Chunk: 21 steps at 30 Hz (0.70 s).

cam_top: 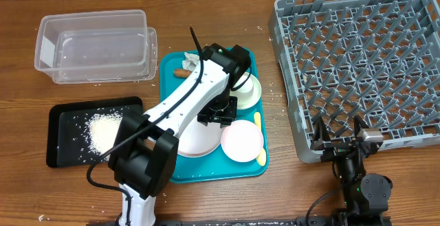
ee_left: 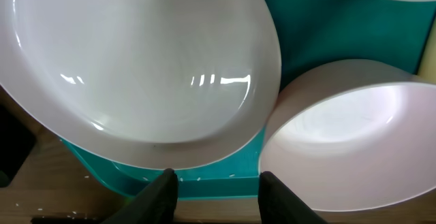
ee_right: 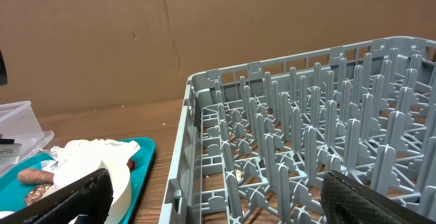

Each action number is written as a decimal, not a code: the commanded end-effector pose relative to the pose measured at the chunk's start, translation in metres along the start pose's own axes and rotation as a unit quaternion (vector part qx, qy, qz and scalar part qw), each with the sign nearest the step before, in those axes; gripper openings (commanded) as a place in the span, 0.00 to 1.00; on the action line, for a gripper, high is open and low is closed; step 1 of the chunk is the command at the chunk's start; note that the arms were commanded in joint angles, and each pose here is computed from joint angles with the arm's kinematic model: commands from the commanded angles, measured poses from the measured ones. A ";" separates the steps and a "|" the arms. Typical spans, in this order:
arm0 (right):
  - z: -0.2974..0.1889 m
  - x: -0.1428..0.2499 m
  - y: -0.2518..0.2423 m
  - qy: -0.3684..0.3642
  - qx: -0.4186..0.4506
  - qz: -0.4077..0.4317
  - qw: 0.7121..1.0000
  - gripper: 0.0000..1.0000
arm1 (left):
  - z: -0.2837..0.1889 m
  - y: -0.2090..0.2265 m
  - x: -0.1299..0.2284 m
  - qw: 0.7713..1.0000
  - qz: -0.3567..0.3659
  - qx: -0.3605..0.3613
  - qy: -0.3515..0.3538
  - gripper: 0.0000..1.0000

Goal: Sort waste into correct bins and load items into the dishwasher
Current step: 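Carry the emptied plate back and set it on the teal tray, then move the left gripper over the brown food scrap and lower onto it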

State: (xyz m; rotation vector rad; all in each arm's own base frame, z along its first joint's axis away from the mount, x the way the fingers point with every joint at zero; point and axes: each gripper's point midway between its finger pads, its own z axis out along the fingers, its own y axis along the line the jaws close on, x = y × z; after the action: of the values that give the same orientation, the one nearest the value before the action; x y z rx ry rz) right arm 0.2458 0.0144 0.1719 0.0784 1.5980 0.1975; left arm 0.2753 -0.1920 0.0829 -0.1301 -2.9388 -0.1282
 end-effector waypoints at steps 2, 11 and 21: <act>0.000 0.001 -0.003 -0.004 0.006 0.000 1.000 1.00 | -0.010 0.009 -0.017 0.999 -0.013 -0.015 -0.033 0.42; 0.000 0.001 -0.003 -0.003 0.006 0.000 1.000 1.00 | -0.057 0.037 -0.096 0.985 -0.026 0.033 -0.165 0.80; 0.000 0.001 -0.003 -0.004 0.006 0.000 1.000 1.00 | -0.036 0.054 -0.153 0.977 0.007 0.031 -0.210 0.73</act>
State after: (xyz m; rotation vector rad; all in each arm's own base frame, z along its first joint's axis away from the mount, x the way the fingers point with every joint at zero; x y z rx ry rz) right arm 0.2458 0.0143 0.1720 0.0786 1.5976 0.1972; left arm 0.4307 -0.1501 0.1164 -0.0218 -3.3975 0.0534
